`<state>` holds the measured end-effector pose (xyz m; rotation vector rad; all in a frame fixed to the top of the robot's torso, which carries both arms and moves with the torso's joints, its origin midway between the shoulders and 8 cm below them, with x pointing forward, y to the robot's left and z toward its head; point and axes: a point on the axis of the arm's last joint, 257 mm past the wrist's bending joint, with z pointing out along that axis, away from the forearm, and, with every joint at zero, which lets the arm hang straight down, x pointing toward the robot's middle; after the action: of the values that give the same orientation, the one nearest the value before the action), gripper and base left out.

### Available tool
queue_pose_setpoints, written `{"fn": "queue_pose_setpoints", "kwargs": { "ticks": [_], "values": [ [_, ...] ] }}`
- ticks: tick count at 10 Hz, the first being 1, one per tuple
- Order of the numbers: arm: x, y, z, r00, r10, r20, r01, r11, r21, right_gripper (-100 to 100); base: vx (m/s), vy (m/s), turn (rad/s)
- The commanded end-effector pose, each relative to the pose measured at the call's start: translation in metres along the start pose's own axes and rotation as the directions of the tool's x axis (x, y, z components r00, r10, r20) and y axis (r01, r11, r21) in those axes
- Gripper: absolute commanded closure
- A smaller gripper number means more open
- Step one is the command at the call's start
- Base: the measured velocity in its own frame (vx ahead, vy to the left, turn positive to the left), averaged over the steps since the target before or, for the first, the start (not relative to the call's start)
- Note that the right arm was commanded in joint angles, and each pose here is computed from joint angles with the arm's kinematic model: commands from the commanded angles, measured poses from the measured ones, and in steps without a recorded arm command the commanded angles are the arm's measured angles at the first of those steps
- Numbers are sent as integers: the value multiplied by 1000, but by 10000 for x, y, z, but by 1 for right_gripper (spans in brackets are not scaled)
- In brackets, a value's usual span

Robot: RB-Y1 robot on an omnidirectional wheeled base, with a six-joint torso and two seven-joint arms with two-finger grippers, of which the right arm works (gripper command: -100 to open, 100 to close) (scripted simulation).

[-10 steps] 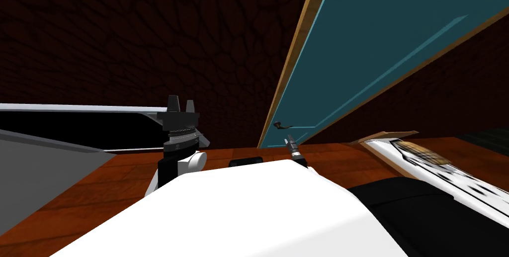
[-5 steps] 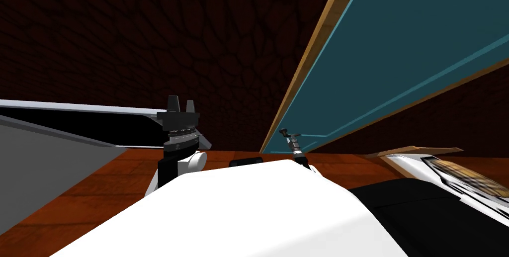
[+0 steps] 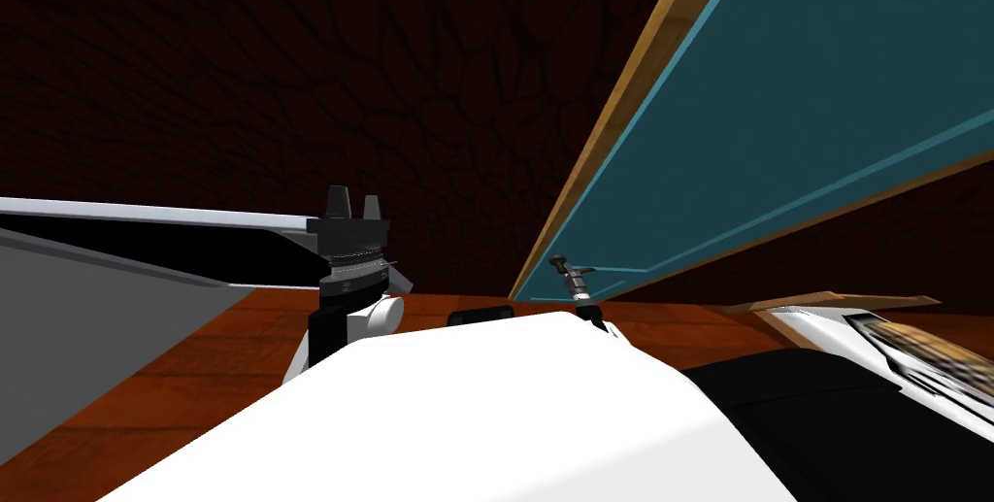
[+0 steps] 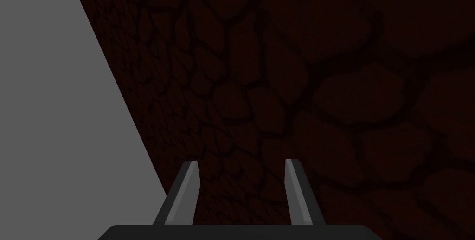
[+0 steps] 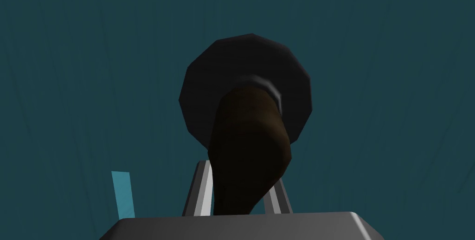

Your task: Pull the door open

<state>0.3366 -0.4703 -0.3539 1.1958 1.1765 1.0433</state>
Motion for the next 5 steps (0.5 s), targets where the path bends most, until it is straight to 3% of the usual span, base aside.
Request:
{"fn": "queue_pose_setpoints", "kwargs": {
  "ticks": [1, 3, 4, 5],
  "values": [
    [0, 15, 3, 1000, -2, -1, 2, 1000, -4, 100, -13, -1, 4],
    [0, 15, 3, 1000, -2, -1, 2, 1000, -4, 100, -4, 0, -2],
    [-14, -21, -81, 1000, -1, -12, 1, 1000, 1, 100, -135, -43, 171],
    [-19, -22, -100, 1000, -1, -15, 1, 1000, 0, 100, -197, -53, 165]
  ]
}}
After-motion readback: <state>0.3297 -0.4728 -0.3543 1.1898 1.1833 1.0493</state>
